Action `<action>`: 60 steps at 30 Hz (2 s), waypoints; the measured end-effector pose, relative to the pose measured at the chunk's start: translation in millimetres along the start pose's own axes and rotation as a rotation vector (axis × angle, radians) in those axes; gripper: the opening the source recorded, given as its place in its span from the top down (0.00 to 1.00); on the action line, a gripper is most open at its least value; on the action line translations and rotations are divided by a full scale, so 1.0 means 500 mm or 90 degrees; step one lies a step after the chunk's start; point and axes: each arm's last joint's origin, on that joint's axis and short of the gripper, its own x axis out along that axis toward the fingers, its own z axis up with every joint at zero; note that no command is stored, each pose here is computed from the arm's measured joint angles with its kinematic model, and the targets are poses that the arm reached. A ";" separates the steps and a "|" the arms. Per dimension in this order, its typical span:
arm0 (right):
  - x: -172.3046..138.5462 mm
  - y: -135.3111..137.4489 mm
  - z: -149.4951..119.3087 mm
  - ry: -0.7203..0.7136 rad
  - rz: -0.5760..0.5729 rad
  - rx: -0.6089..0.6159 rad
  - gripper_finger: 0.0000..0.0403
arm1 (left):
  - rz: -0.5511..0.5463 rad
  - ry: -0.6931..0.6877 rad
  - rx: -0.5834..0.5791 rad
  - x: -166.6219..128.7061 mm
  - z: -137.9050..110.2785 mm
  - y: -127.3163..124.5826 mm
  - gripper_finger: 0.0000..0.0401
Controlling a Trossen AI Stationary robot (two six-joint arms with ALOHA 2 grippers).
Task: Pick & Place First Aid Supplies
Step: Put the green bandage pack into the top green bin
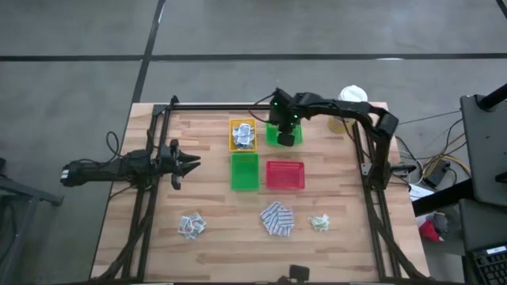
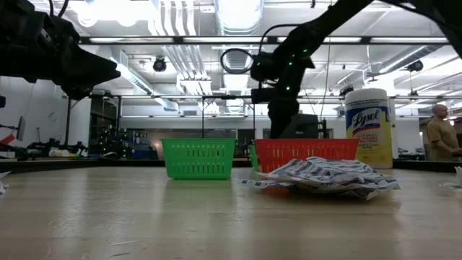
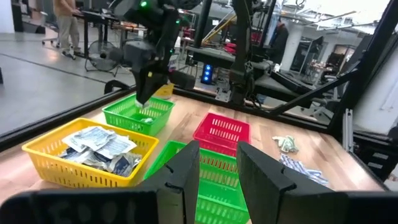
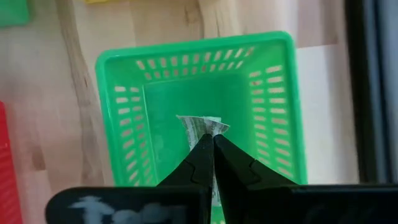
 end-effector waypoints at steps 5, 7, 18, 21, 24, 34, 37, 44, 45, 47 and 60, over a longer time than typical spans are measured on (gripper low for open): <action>0.020 -0.009 0.020 0.041 0.017 0.002 0.98 | 0.022 -0.005 0.018 0.000 0.001 0.002 0.73; 0.027 -0.011 0.024 0.058 0.023 0.003 0.98 | 0.037 -0.008 0.022 0.000 0.002 0.003 0.73; 0.030 -0.018 0.043 0.065 0.024 0.031 0.98 | 0.065 -0.014 0.023 -0.001 0.002 0.006 0.73; 0.028 -0.018 0.041 0.076 0.028 0.033 0.98 | 0.065 -0.014 0.023 -0.001 0.002 0.006 0.73; 0.027 -0.017 0.038 0.085 0.031 0.034 0.98 | 0.071 -0.015 0.023 -0.001 0.002 0.006 0.73; 0.036 -0.013 0.028 0.102 0.037 0.034 0.97 | 0.100 -0.021 0.023 -0.001 0.003 0.009 0.73; 0.038 -0.013 0.026 0.105 0.039 0.033 0.94 | 0.099 -0.021 0.022 -0.001 0.003 0.009 0.73; 0.040 -0.012 0.024 0.108 0.036 0.049 0.84 | 0.099 -0.020 0.022 -0.001 0.003 0.009 0.73; 0.040 -0.012 0.024 0.108 0.036 0.050 0.83 | 0.099 -0.020 0.022 -0.001 0.003 0.009 0.73; 0.039 -0.012 0.024 0.108 0.036 0.056 0.81 | 0.099 -0.020 0.020 -0.001 0.003 0.009 0.73; 0.039 -0.011 0.024 0.110 0.037 0.056 0.79 | 0.097 -0.020 0.016 -0.001 0.002 0.009 0.73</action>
